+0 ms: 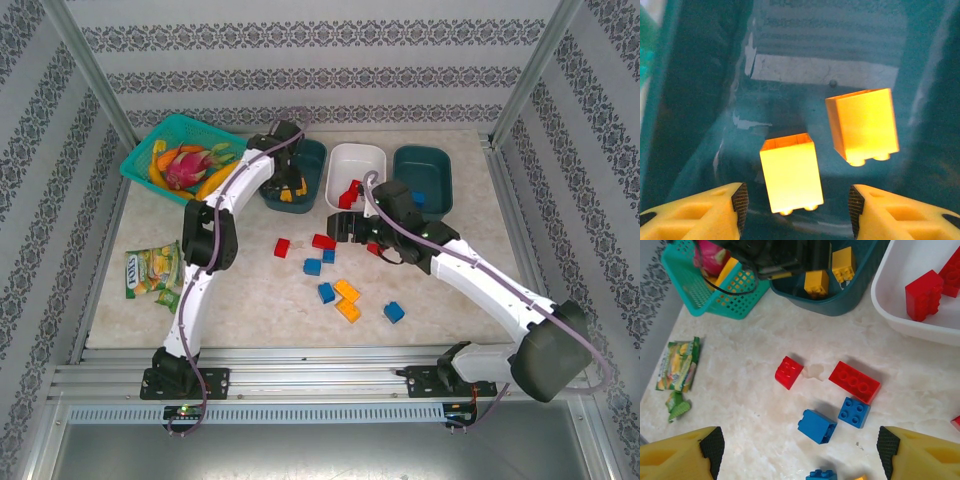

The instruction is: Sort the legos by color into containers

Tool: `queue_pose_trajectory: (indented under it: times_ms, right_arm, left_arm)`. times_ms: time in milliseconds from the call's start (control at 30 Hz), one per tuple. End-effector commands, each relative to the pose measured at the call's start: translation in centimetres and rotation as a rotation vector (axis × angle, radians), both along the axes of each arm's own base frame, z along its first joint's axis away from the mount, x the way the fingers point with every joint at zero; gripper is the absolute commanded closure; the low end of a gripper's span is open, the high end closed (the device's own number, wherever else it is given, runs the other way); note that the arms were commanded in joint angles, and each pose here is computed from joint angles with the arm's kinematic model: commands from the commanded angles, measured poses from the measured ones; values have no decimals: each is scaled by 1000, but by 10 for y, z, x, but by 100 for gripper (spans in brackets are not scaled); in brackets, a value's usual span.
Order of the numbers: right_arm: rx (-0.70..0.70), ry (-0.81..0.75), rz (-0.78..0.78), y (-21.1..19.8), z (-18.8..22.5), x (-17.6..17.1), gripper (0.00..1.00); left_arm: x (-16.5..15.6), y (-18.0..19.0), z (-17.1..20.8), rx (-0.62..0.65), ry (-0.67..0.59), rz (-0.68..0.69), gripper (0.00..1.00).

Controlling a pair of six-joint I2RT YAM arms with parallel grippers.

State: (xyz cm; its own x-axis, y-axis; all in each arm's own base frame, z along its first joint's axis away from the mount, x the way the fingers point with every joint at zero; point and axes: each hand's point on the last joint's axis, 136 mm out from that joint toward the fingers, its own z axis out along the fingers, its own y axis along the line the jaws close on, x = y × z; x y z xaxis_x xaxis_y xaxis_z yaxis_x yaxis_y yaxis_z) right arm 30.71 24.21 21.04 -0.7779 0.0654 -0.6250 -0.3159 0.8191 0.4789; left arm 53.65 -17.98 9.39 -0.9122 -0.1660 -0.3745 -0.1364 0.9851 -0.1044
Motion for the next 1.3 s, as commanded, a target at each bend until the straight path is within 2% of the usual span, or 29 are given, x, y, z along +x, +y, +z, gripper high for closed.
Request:
queue_pose_trajectory:
  times_ms: [0, 133, 233, 467, 667, 900, 1033, 1167, 1267]
  right_arm:
    - [-82, -48, 3, 8, 11, 6, 19]
    - [-145, 23, -4, 31, -12, 9, 23]
    - [-195, 100, -6, 52, -38, 11, 27]
    - [-318, 217, -14, 106, -79, 19, 35]
    - [-355, 297, -57, 141, -115, 33, 29]
    - [-406, 376, -122, 156, -154, 47, 28]
    - [-468, 415, -181, 146, -170, 48, 27]
    - [-461, 447, -202, 147, -182, 46, 27]
    - [-457, 462, -208, 149, -188, 46, 34]
  left_arm:
    - [-7, 8, 108, -93, -171, 56, 41]
    - [-45, 22, 159, -145, -244, 88, 40]
    - [-91, 32, 165, -200, -259, 101, 37]
    - [-215, 71, 122, -293, -237, 214, 35]
    - [-289, 91, 85, -308, -191, 237, 35]
    - [-320, 101, 85, -333, -225, 232, 34]
    - [-323, 99, 87, -350, -221, 222, 34]
    - [-322, 98, 90, -355, -230, 213, 34]
    - [-322, 97, 91, -361, -232, 209, 35]
